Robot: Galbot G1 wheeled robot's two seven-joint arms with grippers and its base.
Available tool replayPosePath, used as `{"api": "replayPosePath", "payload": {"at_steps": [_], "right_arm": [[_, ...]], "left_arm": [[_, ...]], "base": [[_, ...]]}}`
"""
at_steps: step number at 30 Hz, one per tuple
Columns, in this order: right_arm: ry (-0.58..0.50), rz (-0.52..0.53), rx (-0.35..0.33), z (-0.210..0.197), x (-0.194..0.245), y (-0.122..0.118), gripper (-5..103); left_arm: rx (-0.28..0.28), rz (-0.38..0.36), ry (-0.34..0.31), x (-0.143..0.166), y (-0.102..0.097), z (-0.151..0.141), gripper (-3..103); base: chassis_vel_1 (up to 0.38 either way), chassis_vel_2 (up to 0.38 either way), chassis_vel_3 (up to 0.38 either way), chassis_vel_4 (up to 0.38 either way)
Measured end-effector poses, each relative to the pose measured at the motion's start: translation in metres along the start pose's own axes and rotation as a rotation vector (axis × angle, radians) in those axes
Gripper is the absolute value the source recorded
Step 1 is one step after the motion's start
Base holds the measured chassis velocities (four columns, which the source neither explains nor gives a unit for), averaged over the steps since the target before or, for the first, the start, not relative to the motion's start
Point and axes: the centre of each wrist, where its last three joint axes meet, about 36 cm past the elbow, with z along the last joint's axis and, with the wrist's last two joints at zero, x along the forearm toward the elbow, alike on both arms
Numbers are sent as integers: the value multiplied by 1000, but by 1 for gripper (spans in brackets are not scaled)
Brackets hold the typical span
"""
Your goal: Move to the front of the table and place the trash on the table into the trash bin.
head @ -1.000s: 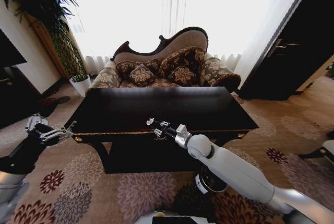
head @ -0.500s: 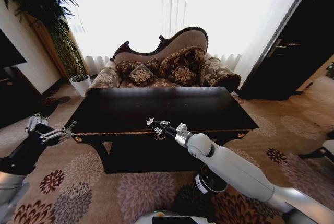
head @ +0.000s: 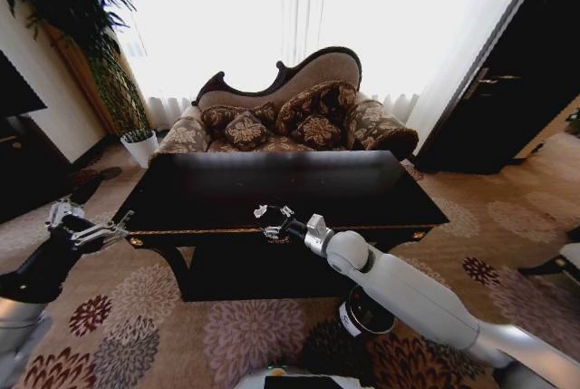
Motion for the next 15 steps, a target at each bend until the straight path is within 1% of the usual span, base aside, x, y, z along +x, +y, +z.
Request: {"api": "replayPosePath", "payload": {"at_steps": [2, 3, 15], "right_arm": [[-1, -9, 6, -2, -4, 3, 96], [1, -13, 9, -2, -6, 4, 99], [14, -35, 54, -7, -32, 1, 100]], "left_arm": [[0, -1, 1, 0, 0, 0, 100], [0, -1, 2, 0, 0, 0, 100], [-7, -8, 8, 3, -1, -2, 100]], "base": [[0, 0, 0, 0], [0, 0, 0, 0], [0, 0, 0, 0]]}}
